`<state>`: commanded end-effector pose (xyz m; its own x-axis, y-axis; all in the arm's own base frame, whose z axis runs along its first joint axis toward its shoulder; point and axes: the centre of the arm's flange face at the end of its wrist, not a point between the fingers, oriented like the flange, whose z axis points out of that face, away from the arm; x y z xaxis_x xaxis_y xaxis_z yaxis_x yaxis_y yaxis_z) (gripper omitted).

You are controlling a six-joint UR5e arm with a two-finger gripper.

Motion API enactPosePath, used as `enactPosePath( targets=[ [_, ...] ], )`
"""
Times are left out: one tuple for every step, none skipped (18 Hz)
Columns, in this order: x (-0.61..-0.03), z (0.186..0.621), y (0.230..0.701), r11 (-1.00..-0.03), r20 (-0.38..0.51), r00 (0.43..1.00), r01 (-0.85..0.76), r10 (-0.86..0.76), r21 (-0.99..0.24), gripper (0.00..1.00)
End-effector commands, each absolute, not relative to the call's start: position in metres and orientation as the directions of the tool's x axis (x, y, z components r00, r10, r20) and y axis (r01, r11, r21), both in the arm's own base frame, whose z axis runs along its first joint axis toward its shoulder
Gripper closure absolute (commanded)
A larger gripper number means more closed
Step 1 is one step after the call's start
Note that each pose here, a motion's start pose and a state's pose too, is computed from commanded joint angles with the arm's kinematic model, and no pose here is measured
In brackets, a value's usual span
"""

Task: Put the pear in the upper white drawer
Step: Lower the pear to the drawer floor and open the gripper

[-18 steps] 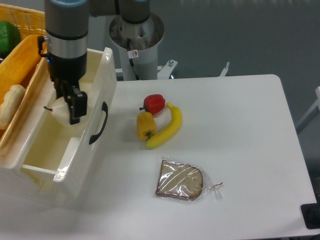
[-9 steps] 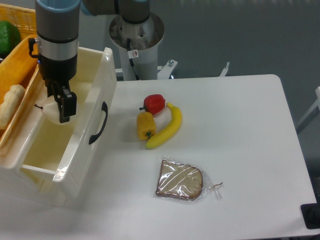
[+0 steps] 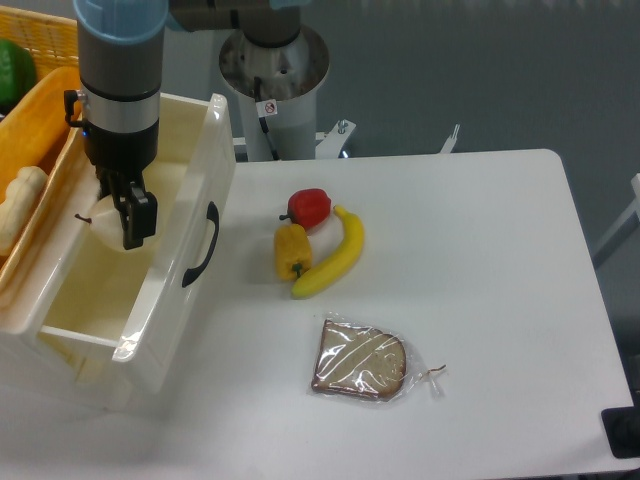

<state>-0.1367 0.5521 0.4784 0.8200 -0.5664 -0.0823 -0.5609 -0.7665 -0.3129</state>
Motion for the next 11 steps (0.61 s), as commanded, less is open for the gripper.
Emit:
enactPosePath(
  targets=[
    [-0.1375,0.4784,0.5519,-0.767,-0.082,0.821,-0.560,-0.565,-0.313,0.51],
    [-0.1375,0.4784,0.5519,-0.767,-0.082,0.821,-0.560,-0.565,-0.313,0.49],
    [-0.1392,0.4784,0.5515,-0.769,-0.082,0.823,-0.557,-0.563,-0.313,0.45],
    [-0.1401,0.4786,0.5513,-0.769,-0.084,0.823,-0.558,-0.562,-0.313,0.42],
    [-0.1401,0.4786,0.5513,-0.769,-0.084,0.823,-0.558,-0.562,-0.313,0.39],
    [-0.1410,0.4788,0.5512,-0.769,-0.086,0.823,-0.557,-0.561,-0.314,0.36],
    [-0.1413,0.4811,0.5516,-0.767,-0.090,0.822,-0.559,-0.562,-0.316,0.33],
    [-0.1424,0.4836,0.5519,-0.762,-0.098,0.819,-0.565,-0.566,-0.317,0.27],
    [-0.1434,0.4852,0.5520,-0.759,-0.102,0.817,-0.568,-0.568,-0.318,0.24],
    [-0.1435,0.4856,0.5522,-0.758,-0.105,0.816,-0.568,-0.568,-0.319,0.19],
    [-0.1436,0.4864,0.5523,-0.758,-0.107,0.816,-0.569,-0.568,-0.319,0.12]
  ],
)
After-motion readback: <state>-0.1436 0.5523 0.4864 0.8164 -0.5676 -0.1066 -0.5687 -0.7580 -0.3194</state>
